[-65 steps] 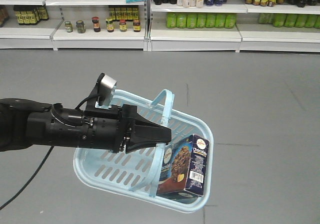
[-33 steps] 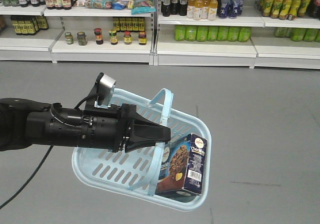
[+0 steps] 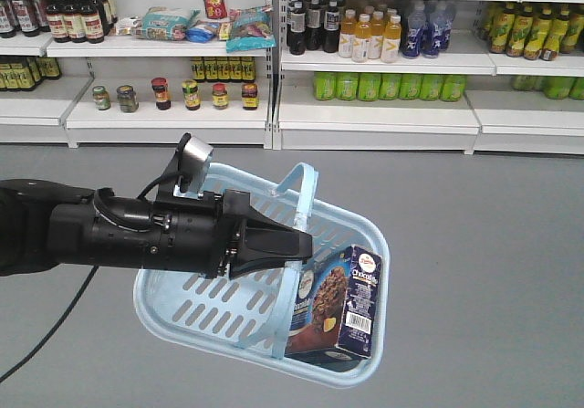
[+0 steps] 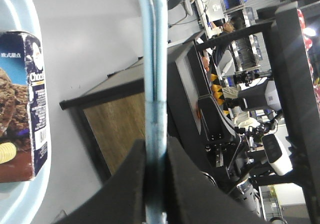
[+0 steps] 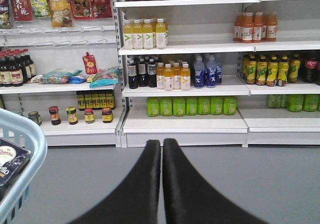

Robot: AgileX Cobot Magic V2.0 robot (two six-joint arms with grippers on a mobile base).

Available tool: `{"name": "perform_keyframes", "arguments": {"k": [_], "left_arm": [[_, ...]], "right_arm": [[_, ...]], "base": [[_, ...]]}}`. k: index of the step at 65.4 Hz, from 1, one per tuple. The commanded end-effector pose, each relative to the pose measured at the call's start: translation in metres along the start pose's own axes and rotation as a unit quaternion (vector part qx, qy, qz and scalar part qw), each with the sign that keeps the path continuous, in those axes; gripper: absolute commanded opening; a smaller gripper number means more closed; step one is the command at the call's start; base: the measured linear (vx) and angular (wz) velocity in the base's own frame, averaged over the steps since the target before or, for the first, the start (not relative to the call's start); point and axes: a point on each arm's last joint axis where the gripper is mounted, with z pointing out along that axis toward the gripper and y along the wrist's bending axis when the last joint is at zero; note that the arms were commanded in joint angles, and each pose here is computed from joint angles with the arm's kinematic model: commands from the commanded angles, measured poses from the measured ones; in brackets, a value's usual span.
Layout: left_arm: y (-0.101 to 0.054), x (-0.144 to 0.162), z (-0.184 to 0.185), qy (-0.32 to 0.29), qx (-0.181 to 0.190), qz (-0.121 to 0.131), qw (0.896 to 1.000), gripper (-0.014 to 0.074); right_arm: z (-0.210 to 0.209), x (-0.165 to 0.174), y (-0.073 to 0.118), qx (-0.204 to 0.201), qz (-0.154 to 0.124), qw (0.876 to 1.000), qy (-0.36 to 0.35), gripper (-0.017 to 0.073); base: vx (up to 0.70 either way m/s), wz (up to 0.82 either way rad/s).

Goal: Left arm holds basket, right arm returns cookies
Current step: 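Carry the basket in the left gripper past the drink shelves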

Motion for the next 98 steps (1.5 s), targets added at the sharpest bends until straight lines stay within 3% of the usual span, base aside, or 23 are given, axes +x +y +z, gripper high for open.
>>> {"name": "perform_keyframes", "arguments": {"k": [1,72,98], "left_arm": [[-0.0340,-0.0089,-0.0074,-0.036,0.077,0.015,0.996,-0.0006],[-0.0339,-0.0090,-0.0074,-0.037,0.076,0.015,0.996,-0.0006],[-0.0340,-0.0090,-0.0074,-0.037,0.076,0.015,0.996,-0.0006]], "right_arm": [[-0.0010,-0.0063,0.0001,0.001,-0.008,0.999,-0.040,-0.0003],[-0.0010,-0.0063,0.0001,0.001,-0.008,0.999,-0.040,-0.0003],[-0.0010,-0.0063,0.0001,0.001,-0.008,0.999,-0.040,-0.0003]], "base": [[0.50,0.00],[0.47,0.00],[0.36,-0.30]]}}
